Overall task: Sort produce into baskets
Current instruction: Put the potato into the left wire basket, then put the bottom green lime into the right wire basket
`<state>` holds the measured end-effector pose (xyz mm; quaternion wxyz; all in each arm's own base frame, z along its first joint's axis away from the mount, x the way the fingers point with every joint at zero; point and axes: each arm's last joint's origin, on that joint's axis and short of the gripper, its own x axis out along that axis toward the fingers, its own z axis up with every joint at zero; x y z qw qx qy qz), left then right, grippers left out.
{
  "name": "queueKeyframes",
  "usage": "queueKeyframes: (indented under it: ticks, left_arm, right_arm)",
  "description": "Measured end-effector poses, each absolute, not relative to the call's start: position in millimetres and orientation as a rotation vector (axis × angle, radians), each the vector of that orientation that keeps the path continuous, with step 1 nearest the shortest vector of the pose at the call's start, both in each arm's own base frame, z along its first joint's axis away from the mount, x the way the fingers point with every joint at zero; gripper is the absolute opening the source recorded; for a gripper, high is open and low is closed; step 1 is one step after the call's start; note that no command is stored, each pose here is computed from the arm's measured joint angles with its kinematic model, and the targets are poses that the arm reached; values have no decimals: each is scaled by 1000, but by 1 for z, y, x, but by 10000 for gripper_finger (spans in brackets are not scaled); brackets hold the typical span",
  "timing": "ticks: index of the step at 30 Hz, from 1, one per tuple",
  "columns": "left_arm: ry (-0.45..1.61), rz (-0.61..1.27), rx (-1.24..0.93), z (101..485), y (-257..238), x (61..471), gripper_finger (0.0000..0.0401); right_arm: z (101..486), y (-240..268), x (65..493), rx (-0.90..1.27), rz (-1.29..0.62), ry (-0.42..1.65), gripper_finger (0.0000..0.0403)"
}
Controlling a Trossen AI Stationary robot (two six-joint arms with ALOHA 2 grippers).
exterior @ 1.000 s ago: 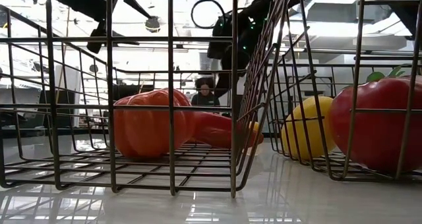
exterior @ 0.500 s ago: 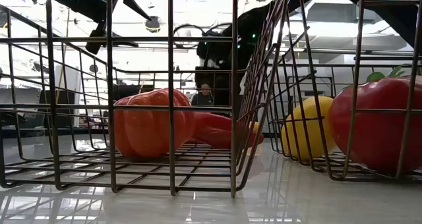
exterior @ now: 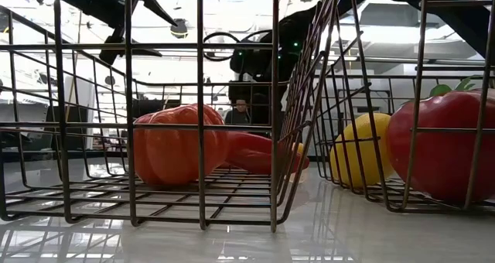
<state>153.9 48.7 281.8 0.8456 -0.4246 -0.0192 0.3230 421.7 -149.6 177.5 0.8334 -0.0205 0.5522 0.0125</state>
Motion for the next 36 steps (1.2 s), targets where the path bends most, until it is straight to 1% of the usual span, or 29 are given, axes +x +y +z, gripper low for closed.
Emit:
queueKeyframes:
  ticks: [2, 5, 11, 16, 22, 27, 30, 34, 36]
  left_arm:
    - [-41, 681, -896, 282, 49, 154, 324]
    - [-42, 682, -895, 282, 49, 154, 324]
    - [-58, 712, -887, 282, 50, 153, 324]
    - [-67, 732, -882, 282, 50, 153, 324]
    - [-71, 743, -879, 282, 50, 153, 324]
    - [-71, 745, -878, 282, 50, 153, 324]
    - [-73, 748, -877, 282, 51, 152, 324]
    - [-71, 749, -877, 282, 51, 152, 324]
    - [-71, 748, -878, 282, 51, 153, 324]
  right_arm:
    - [184, -150, 420, -34, 31, 1206, 323]
    - [206, -147, 420, -35, 37, 1208, 323]
    - [271, -127, 420, -19, 147, 1064, 323]
    - [304, -94, 421, -50, 203, 977, 329]
    - [321, -49, 415, -50, 376, 961, 334]
    - [320, -25, 418, -65, 432, 957, 336]
    - [317, -15, 420, -55, 446, 969, 353]
    - [313, -10, 422, -33, 458, 982, 389]
    - [313, -13, 422, -14, 447, 988, 396]
